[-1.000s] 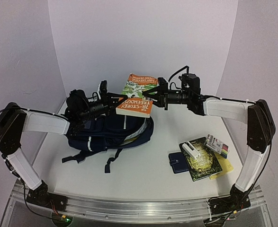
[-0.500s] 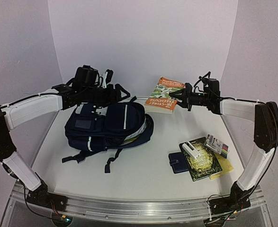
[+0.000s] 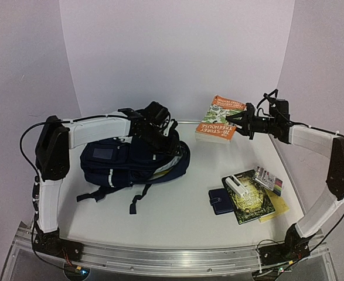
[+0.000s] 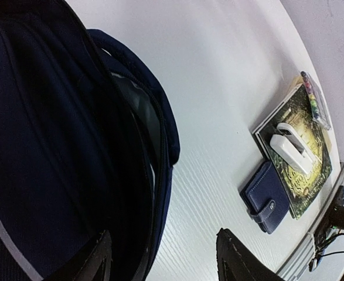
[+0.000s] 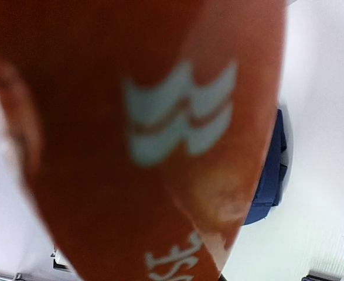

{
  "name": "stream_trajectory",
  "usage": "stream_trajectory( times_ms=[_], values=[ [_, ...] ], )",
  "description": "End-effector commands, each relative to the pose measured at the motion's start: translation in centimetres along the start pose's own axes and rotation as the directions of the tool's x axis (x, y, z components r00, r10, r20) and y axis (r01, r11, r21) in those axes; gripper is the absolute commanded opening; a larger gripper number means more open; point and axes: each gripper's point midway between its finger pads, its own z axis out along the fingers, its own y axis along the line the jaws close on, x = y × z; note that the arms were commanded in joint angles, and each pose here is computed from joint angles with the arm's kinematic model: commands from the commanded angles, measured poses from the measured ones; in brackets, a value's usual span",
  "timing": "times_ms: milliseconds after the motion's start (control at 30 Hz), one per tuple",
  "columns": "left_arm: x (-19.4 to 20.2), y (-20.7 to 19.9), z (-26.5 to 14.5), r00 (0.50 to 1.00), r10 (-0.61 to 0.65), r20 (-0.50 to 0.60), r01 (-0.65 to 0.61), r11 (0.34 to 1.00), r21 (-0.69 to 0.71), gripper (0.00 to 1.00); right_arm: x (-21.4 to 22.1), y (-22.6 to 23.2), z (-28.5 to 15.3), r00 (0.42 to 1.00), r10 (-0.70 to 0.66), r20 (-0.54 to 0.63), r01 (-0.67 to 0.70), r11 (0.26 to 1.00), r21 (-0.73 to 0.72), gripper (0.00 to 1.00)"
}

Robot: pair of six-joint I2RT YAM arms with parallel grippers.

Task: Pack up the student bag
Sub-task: Pick up the book from the center of the board, then place the book in the student bag.

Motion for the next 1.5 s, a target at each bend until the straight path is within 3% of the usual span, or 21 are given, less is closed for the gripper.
stream_trajectory(
  times_ms=[0,133,267,467,733,967,1267,1467],
  values=[
    [-2.1,0.1,0.4,0.999,0.024,0.028,-0.023,0.999,-0.037,0.60,0.7,3.4,-1.5,0.992,-0.123,0.004,0.123,0.990,-0.073,0.00],
    [-2.5,0.0,1.8,0.999,0.023,0.023,-0.022,0.999,-0.023,0.54,1.1,2.7,-1.5,0.992,-0.127,-0.008,0.126,0.991,-0.053,0.00],
    [-2.4,-0.1,2.9,1.000,0.024,0.006,-0.024,1.000,-0.010,0.42,1.4,1.9,-1.5,0.991,-0.131,-0.025,0.131,0.991,-0.013,0.00],
    [-2.6,-0.3,1.1,0.999,0.013,0.029,-0.013,1.000,-0.017,0.01,1.9,1.2,-1.6,0.990,-0.135,-0.041,0.136,0.991,0.005,0.00],
    [-4.8,-5.3,-10.0,0.967,0.030,0.253,-0.068,0.987,0.144,0.00,2.1,0.3,-1.0,0.990,-0.128,-0.062,0.129,0.991,0.021,0.00],
    [-4.0,-7.0,-16.8,0.925,0.000,0.379,-0.093,0.969,0.228,0.00,4.4,-0.2,2.2,0.982,-0.124,-0.143,0.128,0.991,0.023,0.00],
    [-3.9,-7.7,-18.7,0.909,-0.019,0.416,-0.102,0.958,0.267,0.00,8.9,1.1,10.2,0.957,-0.109,-0.270,0.109,0.994,-0.014,0.00],
    [-3.9,-7.8,-19.3,0.898,-0.036,0.439,-0.100,0.954,0.282,0.00,9.5,-0.1,14.7,0.962,-0.030,-0.271,0.017,0.999,-0.049,0.00]
  ],
)
